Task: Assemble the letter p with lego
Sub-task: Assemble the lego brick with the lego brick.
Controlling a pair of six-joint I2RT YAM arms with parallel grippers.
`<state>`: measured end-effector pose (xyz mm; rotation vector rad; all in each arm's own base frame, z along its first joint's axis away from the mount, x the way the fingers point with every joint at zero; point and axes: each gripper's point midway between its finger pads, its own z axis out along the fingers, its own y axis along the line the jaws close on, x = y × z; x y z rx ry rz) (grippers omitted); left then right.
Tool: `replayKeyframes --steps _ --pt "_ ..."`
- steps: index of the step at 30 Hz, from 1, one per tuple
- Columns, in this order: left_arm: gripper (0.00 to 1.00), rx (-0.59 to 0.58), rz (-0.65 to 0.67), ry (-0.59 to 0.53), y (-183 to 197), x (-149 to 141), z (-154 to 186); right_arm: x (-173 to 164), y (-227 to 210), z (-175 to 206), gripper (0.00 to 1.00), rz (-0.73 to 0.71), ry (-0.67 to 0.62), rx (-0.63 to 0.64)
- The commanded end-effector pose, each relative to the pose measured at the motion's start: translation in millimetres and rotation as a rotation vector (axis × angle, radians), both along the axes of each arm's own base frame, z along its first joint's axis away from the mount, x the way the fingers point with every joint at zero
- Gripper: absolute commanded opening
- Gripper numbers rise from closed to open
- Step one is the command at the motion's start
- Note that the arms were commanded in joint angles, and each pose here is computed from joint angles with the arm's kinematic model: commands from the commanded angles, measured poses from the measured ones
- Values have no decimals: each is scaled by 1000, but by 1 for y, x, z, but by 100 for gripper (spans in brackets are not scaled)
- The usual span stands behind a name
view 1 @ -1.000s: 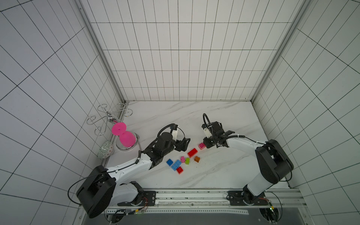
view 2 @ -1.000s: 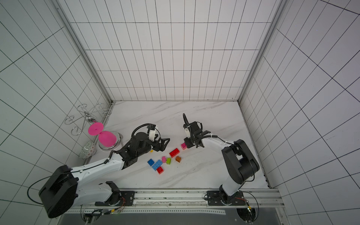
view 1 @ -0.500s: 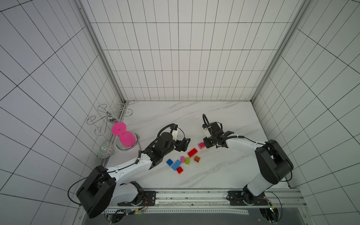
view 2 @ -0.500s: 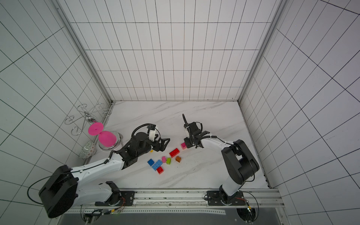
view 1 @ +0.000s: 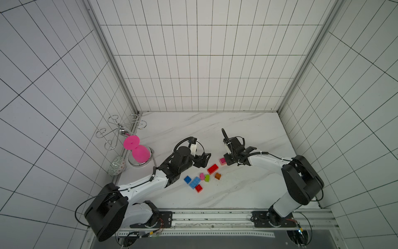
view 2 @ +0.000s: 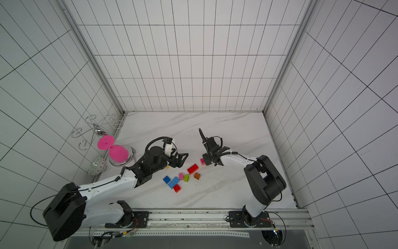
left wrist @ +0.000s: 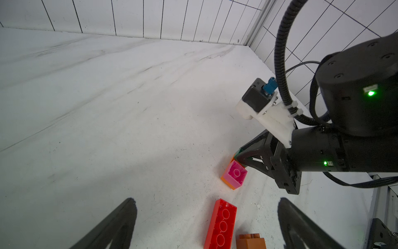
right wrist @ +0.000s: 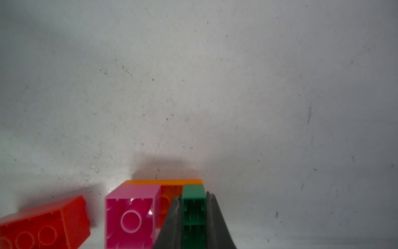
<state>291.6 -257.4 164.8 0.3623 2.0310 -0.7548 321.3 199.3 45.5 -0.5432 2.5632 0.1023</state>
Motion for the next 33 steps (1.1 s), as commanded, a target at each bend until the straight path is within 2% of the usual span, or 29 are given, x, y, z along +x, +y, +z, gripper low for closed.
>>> replayKeyframes --steps 1,9,15,19,24,28,33 --pt "97 -20 -5 -8 -1 0 1 -32 -25 -24 0 -70 97 -95" --pt "97 -21 -9 -5 -2 0 0 -44 -33 -30 0 -145 107 -77" --pt "97 -19 -11 -3 -3 1 -2 -47 -33 -39 0 -148 127 -73" --pt "97 -16 -11 0 -3 1 -4 -45 -32 -31 0 -154 114 -62" --pt "97 -16 -11 -3 -3 1 -4 -39 -30 -7 16 -163 77 -45" --pt "97 -13 -11 -2 -3 0 -5 -33 -28 12 32 -170 40 -25" --pt "97 -9 -10 -4 -3 0 -5 -30 -29 23 43 -178 16 -15"
